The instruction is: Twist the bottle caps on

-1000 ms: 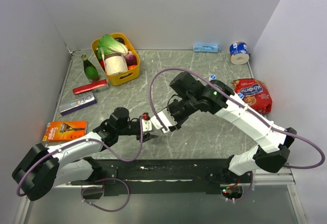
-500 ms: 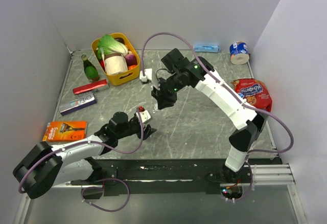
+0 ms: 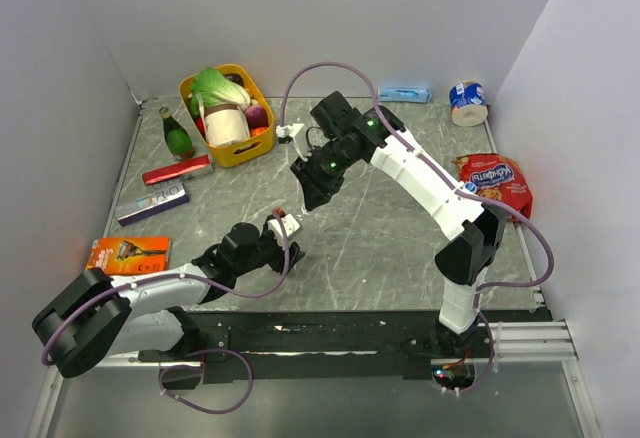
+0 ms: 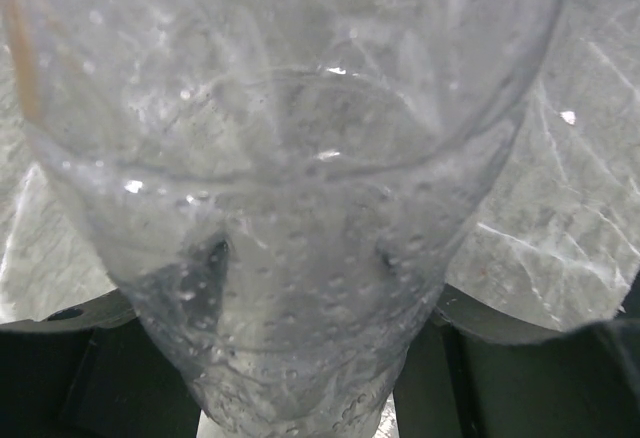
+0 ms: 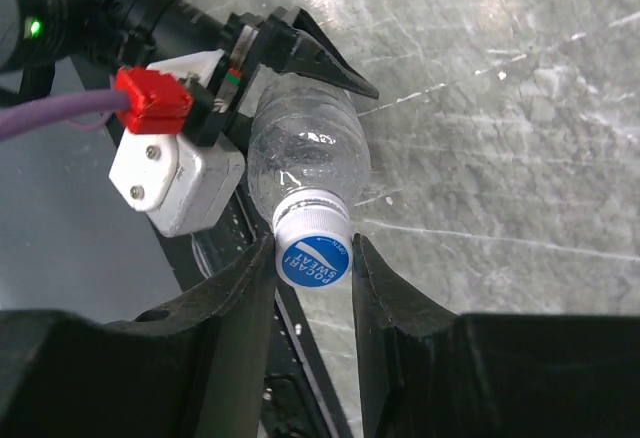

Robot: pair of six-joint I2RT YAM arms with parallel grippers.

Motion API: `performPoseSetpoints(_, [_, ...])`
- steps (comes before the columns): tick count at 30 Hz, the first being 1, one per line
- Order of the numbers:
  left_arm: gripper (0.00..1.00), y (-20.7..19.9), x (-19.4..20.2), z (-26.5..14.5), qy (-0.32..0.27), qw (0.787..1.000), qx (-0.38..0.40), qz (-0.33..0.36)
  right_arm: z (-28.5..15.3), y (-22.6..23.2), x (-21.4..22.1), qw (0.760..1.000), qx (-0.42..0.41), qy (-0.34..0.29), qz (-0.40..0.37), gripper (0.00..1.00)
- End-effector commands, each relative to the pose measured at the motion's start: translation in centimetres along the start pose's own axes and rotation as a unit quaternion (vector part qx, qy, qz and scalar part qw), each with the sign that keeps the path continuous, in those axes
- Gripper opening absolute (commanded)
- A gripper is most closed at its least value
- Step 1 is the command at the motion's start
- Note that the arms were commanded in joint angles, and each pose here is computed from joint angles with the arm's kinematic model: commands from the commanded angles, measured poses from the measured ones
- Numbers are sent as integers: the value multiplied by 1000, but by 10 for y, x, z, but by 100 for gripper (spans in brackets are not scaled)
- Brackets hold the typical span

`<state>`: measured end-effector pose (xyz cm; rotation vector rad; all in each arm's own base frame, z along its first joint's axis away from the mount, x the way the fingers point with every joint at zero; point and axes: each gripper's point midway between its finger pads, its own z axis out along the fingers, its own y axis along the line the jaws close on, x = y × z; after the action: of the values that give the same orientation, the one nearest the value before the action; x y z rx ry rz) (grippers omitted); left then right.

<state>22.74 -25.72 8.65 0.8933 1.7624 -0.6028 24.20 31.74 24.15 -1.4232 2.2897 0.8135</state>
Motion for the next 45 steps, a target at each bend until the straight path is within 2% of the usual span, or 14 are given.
performPoseSetpoints(1, [1,25,-142,-6,-220,974,-60,-19,7,32,53,988,-38,117,98,24])
performPoseSetpoints(8, [1,11,-124,0,-194,980,-21,-25,-4,12,33,996,30,75,46,36])
performPoseSetpoints(12, [1,8,-108,4,-170,985,-15,-23,-17,-1,11,997,50,42,29,65])
performPoseSetpoints(20, [1,3,-86,6,-147,989,-3,-29,-47,11,-10,1000,17,-3,-5,85])
performPoseSetpoints(21, [1,3,-87,6,-148,989,-3,-29,-50,14,-3,1000,11,9,-3,97])
performPoseSetpoints(26, [1,-8,-82,6,-134,990,29,-20,-78,28,31,998,-8,9,-64,100])
performPoseSetpoints(27, [1,-18,-80,4,-133,989,60,0,-82,23,37,993,3,8,-114,100])
performPoseSetpoints(28, [1,-21,-78,4,-131,989,73,21,-98,25,32,986,33,-27,-164,100])
performPoseSetpoints(29, [1,-25,-75,3,-126,988,86,35,-92,19,46,982,41,-14,-184,100])
performPoseSetpoints(31, [1,-39,-69,0,-125,979,133,94,-111,13,32,951,95,-61,-289,100])
performPoseSetpoints(34, [1,-52,-56,1,-104,963,188,166,-119,19,15,912,118,-118,-375,100])
performPoseSetpoints(37, [1,-56,-51,3,-90,951,214,205,-113,42,10,872,82,-111,-470,98])
performPoseSetpoints(40, [1,-58,-48,7,-78,943,231,226,-109,61,18,835,51,-95,-539,88])
performPoseSetpoints(45, [1,-58,-54,10,-82,938,234,242,-82,83,52,773,8,-59,-632,82])
